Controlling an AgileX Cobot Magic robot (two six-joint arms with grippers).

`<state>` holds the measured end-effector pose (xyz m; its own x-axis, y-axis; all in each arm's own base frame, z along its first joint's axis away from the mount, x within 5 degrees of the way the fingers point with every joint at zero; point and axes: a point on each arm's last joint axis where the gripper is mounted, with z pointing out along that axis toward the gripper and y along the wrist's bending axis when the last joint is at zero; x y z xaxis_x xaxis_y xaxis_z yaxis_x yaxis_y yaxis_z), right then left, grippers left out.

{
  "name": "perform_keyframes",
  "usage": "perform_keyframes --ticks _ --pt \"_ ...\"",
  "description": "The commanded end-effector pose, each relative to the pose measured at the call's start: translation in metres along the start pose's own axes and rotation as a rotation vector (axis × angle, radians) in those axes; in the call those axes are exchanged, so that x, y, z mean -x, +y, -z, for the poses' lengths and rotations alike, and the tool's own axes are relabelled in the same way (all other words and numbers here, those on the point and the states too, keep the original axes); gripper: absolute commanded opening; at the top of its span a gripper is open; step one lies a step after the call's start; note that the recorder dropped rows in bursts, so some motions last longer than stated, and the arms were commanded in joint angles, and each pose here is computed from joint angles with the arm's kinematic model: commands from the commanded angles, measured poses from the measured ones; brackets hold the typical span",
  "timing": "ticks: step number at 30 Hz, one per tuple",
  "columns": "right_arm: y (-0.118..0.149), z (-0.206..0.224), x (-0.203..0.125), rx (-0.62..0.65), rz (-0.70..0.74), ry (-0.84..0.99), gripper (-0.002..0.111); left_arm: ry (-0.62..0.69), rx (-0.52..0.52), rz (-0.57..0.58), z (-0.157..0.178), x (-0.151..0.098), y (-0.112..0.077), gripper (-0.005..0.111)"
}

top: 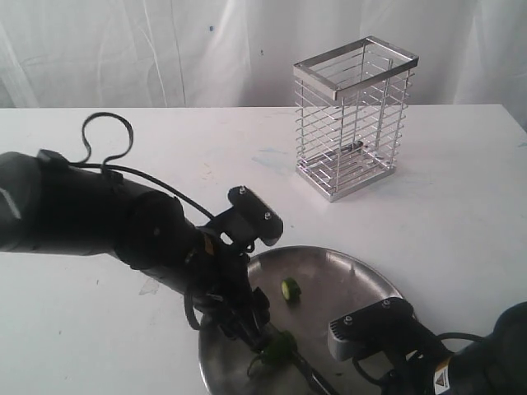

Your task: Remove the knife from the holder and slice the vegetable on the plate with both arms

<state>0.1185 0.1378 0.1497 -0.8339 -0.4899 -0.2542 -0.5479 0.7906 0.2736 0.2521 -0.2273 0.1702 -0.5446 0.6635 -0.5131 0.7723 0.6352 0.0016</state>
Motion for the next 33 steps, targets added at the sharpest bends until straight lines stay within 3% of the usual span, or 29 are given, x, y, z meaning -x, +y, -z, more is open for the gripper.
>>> perform_keyframes --ticks 1,12,20,28,30,32,33 --pt "-0.001 -0.001 -0.001 -0.008 0.025 0.010 0.000 -0.003 -0.008 -0.016 0.023 0.001 -0.002 0.065" --pt "-0.001 -0.001 0.000 -0.011 0.026 0.004 0.000 0.097 -0.080 0.060 0.010 -0.009 -0.009 0.065" --pt "-0.001 -0.001 0.000 -0.011 0.030 0.001 0.000 0.052 -0.102 -0.032 0.003 -0.003 -0.033 0.065" --pt "-0.001 -0.001 0.000 -0.011 0.030 0.004 0.000 0.098 -0.095 0.010 -0.026 -0.012 -0.031 0.065" --pt "-0.001 -0.001 -0.001 -0.010 0.030 0.006 0.000 0.066 -0.081 0.050 -0.026 -0.009 -0.030 0.059" --pt "-0.001 -0.001 -0.001 -0.010 0.030 0.008 0.000 0.043 -0.072 0.079 -0.026 -0.007 -0.029 0.045" --pt "-0.001 -0.001 -0.001 -0.008 0.030 0.012 0.000 0.039 -0.069 0.095 -0.026 -0.006 -0.029 0.032"
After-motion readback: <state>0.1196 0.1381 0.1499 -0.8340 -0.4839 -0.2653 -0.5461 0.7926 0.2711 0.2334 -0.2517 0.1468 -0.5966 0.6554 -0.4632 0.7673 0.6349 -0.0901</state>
